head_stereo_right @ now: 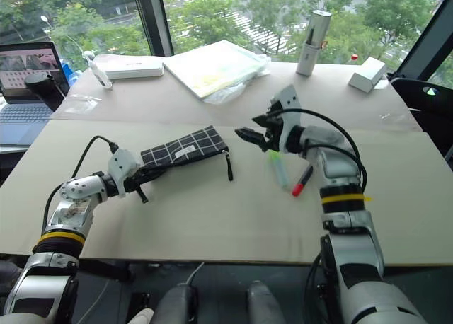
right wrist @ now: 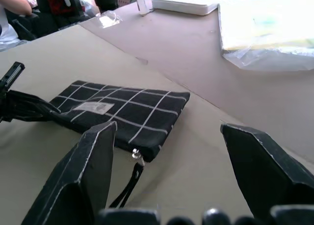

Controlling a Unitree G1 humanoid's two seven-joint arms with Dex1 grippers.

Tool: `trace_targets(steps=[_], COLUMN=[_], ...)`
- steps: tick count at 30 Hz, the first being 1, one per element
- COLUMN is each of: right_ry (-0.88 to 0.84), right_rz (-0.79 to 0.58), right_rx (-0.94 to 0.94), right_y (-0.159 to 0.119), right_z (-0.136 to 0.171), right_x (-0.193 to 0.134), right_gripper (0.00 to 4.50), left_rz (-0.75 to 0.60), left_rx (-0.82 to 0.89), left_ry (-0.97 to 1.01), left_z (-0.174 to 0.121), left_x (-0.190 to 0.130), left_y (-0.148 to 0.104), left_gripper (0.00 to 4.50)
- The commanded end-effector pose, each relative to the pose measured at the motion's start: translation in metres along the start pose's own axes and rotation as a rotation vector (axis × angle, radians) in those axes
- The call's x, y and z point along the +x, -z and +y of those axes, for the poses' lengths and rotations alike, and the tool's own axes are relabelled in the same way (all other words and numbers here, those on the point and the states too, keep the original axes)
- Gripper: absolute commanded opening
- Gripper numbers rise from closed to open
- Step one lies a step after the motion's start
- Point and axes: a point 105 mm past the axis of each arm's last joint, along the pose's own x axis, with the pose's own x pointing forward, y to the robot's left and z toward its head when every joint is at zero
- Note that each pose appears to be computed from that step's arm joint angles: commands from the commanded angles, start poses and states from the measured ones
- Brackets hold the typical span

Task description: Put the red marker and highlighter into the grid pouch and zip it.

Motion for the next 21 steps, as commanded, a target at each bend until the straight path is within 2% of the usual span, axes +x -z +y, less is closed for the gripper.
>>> trace_targets(steps=[1, 5, 10, 21], right_ry=[0.009, 0.059, 0.141, 0.146], right_rz=[0.028, 0.043, 0.043, 0.038], right_rx=[-0.014, 0.020, 0.009, 0.017], right_y=[0.007, 0.016, 0.017, 0.017], right_z=[0.017, 0.020, 0.009, 0.005], right_x=[0.005, 0.016, 0.031, 0.050], right_gripper=[3.79, 3.79, 3.79, 3.79], left_rz=[-0.006, -0.001, -0.023, -0.037], left_rx=[0.038, 0.040, 0.034, 0.030], left_ry=[-0.039, -0.041, -0.023, -0.011], left_z=[0.002, -0.001, -0.006, -0.014], left_x=[0.005, 0.010, 0.015, 0.018], left_y=[-0.013, -0.016, -0.031, -0.048], left_gripper=[0.00, 0.00, 0.00, 0.00])
